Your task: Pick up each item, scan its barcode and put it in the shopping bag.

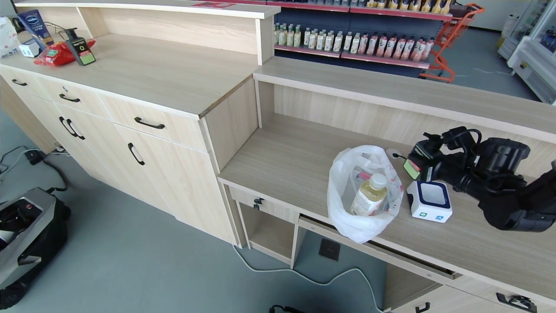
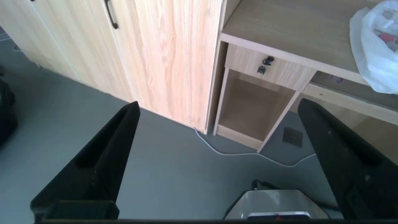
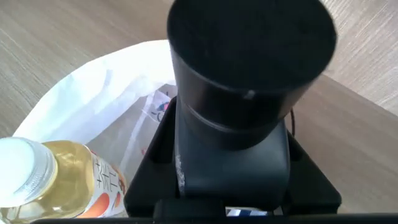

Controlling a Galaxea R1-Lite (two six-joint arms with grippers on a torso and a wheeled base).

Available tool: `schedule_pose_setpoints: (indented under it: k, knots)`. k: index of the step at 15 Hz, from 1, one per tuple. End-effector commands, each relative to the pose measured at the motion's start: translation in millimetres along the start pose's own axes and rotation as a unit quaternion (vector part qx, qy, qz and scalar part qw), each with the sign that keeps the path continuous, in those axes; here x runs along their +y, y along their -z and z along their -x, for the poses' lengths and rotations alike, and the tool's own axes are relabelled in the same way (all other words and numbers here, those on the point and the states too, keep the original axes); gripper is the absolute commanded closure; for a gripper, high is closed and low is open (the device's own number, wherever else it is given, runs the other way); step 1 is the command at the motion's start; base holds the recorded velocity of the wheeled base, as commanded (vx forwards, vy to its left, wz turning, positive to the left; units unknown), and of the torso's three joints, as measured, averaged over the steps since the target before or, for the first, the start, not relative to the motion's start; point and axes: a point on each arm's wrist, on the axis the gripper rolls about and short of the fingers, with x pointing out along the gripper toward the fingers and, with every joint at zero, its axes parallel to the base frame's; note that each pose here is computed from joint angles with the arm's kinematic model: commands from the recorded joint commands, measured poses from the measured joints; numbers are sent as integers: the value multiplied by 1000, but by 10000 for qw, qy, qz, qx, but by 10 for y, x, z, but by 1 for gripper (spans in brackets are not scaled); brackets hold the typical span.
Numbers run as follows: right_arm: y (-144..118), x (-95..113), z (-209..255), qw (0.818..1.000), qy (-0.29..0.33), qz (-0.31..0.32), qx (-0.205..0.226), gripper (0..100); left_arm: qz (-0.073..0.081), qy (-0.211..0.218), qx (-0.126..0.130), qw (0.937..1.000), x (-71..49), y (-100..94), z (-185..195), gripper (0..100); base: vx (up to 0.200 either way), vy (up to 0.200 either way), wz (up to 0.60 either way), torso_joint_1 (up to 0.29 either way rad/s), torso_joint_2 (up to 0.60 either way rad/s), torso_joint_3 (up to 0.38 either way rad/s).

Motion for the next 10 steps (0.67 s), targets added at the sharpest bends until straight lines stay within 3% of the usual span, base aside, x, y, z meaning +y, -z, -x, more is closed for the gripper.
schedule_pose_setpoints:
  k: [1,7,10]
  knots:
    - [399,26,-235,9991,-88,-180,385,100,1,3,-2,10000,0,0,0,0,0,0,0,0,0,0]
    - [540,273,-512,9984,-424,-154,349,100,1,3,-2,10000,0,0,0,0,0,0,0,0,0,0]
    - [635,284,-602,9983,-435,-149,362,100,1,3,-2,10000,0,0,0,0,0,0,0,0,0,0]
